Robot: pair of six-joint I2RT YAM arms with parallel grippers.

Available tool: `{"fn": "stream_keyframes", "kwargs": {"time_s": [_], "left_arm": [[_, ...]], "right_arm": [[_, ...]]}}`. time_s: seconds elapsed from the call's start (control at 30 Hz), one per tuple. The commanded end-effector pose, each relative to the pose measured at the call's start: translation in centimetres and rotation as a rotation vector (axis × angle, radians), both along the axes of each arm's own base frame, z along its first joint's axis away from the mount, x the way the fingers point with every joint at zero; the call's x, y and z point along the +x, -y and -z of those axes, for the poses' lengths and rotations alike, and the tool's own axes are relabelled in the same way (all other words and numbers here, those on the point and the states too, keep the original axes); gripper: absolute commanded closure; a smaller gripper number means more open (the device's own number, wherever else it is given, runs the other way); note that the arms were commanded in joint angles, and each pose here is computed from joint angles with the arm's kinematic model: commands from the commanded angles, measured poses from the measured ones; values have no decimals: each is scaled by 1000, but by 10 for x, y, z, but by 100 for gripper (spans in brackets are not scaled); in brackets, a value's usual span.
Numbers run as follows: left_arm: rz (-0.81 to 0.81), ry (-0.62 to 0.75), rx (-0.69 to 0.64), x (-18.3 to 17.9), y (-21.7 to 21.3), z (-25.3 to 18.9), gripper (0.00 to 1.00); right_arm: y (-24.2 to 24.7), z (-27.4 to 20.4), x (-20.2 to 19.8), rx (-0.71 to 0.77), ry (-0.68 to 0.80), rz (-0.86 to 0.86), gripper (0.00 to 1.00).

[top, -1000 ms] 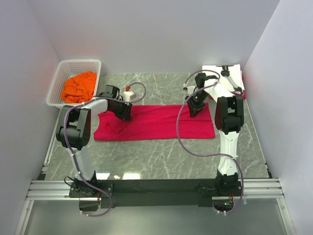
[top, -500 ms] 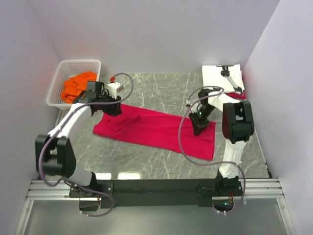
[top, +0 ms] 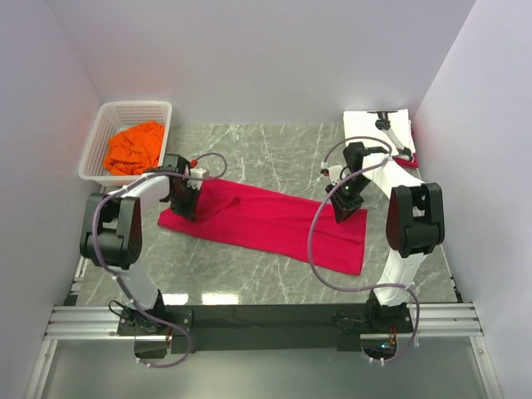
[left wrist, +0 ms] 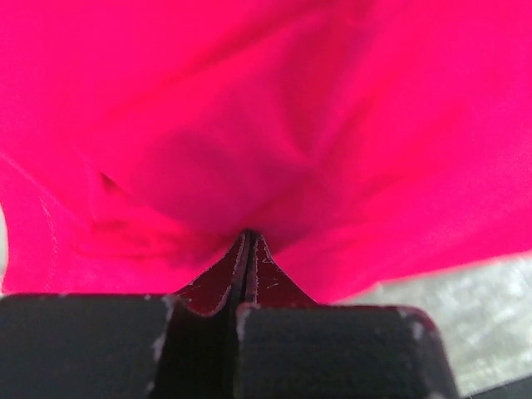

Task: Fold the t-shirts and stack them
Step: Fold the tshirt

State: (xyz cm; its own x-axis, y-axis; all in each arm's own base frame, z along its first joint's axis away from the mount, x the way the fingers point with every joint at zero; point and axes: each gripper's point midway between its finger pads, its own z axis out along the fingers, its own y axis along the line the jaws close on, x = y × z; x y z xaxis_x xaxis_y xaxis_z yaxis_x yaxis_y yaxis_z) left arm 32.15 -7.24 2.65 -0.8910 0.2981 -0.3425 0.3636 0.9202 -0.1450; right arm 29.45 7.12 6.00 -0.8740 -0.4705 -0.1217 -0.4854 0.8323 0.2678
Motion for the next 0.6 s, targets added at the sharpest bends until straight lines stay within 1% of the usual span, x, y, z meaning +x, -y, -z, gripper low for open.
{"fn": "stream_keyframes", "kwargs": {"time_s": [0.0, 0.03, 0.07, 0.1, 0.13, 0.17, 0.2, 0.23, 0.27, 0.3, 0.33, 0.37, 0.4, 0.43, 0.47, 0.5, 0.57], "left_arm": [[-40, 58, 77, 36, -8, 3, 99], [-38, 76, 81, 50, -7, 2, 99], [-26, 67, 81, 56, -6, 6, 99], [-20, 30, 93, 60, -6, 23, 99], [-18, 64, 92, 81, -4, 18, 99], [6, 71, 93, 90, -2, 20, 99], [12, 52, 101, 97, -1, 34, 99], [22, 109, 93, 125, 4, 21, 99], [68, 111, 71, 133, 12, 20, 99], [86, 98, 68, 144, 17, 33, 99], [90, 186, 57, 179, 23, 11, 98], [114, 216, 46, 193, 30, 6, 94], [134, 224, 8, 204, 39, 10, 92], [128, 316, -5, 232, 45, -18, 91], [115, 348, -32, 243, 49, -28, 87], [115, 418, -61, 259, 54, -51, 84], [74, 486, -93, 270, 53, -75, 78]], "right_arm": [[9, -2, 15, -34, 49, -7, 67], [9, -3, 16, -34, 54, -7, 66], [9, -4, 17, -35, 57, -11, 66], [10, -4, 16, -39, 55, -15, 66], [11, -4, 17, -44, 58, -18, 66], [13, -4, 16, -54, 59, -21, 66], [15, -2, 13, -61, 52, -33, 66], [16, -3, 14, -66, 58, -33, 66], [17, -2, 13, -73, 55, -36, 66], [17, -2, 11, -67, 53, -46, 66], [15, 0, 11, -63, 46, -48, 66], [14, 1, 12, -56, 43, -45, 66], [9, 2, 12, -35, 34, -46, 66], [6, 5, 11, -28, 22, -48, 67], [3, 8, 13, -25, 20, -49, 67], [-1, 10, 13, -16, 20, -51, 67], [-7, 17, 12, -14, 6, -64, 67]]}}
